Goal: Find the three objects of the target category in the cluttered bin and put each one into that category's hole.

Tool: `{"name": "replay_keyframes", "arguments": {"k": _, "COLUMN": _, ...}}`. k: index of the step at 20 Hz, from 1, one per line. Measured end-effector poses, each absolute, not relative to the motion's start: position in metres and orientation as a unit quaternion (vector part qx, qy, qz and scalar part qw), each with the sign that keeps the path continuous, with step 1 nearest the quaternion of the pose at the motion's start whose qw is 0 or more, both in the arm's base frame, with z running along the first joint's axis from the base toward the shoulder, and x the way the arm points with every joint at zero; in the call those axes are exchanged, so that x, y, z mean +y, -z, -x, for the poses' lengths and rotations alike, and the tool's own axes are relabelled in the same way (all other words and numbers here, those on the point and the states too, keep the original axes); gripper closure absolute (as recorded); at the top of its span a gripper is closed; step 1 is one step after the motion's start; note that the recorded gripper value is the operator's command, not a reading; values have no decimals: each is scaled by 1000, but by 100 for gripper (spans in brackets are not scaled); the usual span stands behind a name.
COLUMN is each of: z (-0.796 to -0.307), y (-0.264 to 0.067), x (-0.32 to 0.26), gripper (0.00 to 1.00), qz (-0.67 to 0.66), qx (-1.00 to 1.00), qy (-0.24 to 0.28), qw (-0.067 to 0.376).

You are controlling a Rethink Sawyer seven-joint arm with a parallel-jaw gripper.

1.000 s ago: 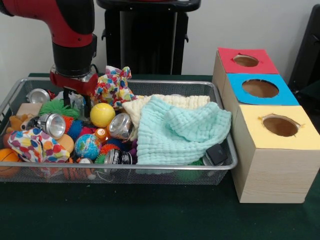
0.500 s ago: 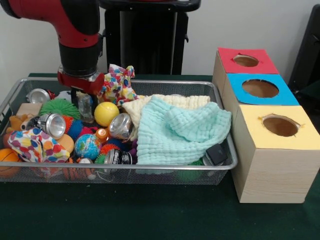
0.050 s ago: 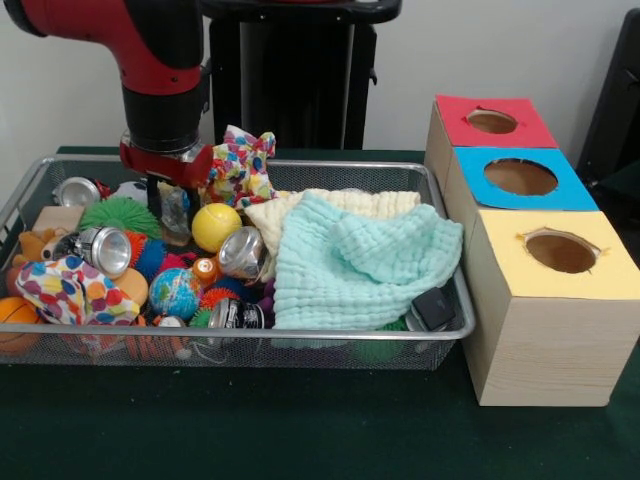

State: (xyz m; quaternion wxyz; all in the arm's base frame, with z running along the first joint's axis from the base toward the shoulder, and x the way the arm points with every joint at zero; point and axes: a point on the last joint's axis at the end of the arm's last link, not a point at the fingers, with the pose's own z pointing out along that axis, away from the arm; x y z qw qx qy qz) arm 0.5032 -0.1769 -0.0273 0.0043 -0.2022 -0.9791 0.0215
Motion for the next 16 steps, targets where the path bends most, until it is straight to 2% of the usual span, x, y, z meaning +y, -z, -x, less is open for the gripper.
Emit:
{"name": "replay_keyframes", "arguments": {"k": 1, "z": -503, "y": 27, "x": -177, "gripper": 100, "qz": 202, "qx": -979, "qy": -21, "qw": 4}}
{"name": "replay_keyframes", "arguments": {"k": 16, "z": -514, "y": 27, "x": -154, "gripper": 100, "qz": 178, "qx": -984, "qy": -22, "qw": -10}}
